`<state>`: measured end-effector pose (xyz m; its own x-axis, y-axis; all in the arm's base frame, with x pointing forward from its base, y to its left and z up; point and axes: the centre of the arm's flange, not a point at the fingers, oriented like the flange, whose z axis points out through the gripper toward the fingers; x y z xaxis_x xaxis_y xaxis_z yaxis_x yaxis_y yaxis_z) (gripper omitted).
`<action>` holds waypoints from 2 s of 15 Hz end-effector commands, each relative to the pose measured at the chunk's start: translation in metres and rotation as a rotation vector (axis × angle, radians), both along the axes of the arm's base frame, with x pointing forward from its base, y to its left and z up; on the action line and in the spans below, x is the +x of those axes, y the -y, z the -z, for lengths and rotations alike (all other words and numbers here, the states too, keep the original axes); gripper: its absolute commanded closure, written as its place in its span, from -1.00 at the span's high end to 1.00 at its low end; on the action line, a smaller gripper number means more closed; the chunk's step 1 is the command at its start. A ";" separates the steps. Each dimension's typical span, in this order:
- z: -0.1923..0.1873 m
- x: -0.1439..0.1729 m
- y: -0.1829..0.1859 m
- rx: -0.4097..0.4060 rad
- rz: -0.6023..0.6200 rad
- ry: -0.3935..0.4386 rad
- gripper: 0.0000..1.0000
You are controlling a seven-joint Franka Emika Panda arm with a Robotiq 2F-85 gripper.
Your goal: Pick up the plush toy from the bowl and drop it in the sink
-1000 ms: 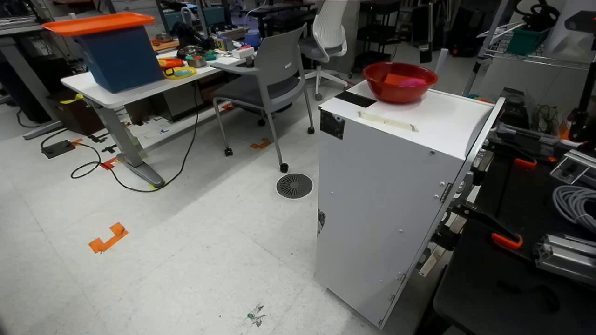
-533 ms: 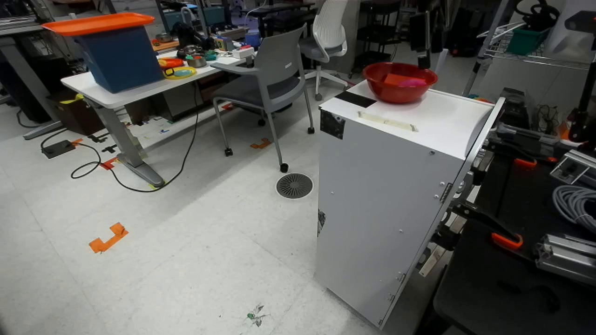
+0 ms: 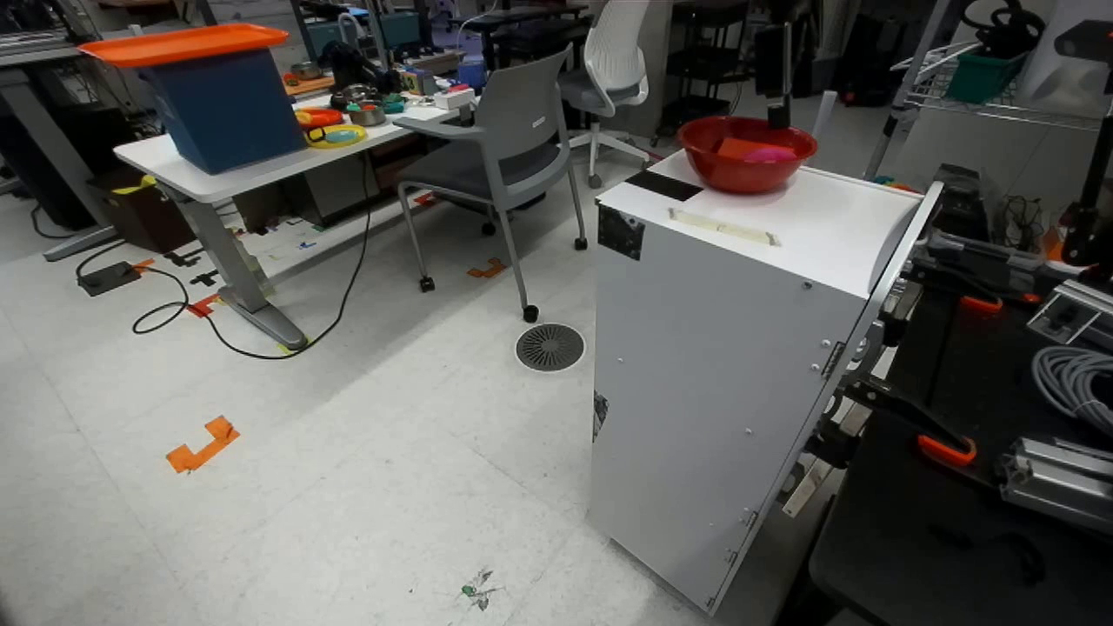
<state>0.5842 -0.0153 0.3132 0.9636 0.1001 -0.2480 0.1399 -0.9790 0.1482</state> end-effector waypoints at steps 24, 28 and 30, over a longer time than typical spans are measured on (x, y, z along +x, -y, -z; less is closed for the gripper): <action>0.012 0.020 -0.008 0.048 -0.105 -0.031 1.00; 0.013 0.024 -0.012 0.003 -0.063 -0.034 1.00; 0.015 0.026 -0.012 -0.015 -0.017 -0.035 1.00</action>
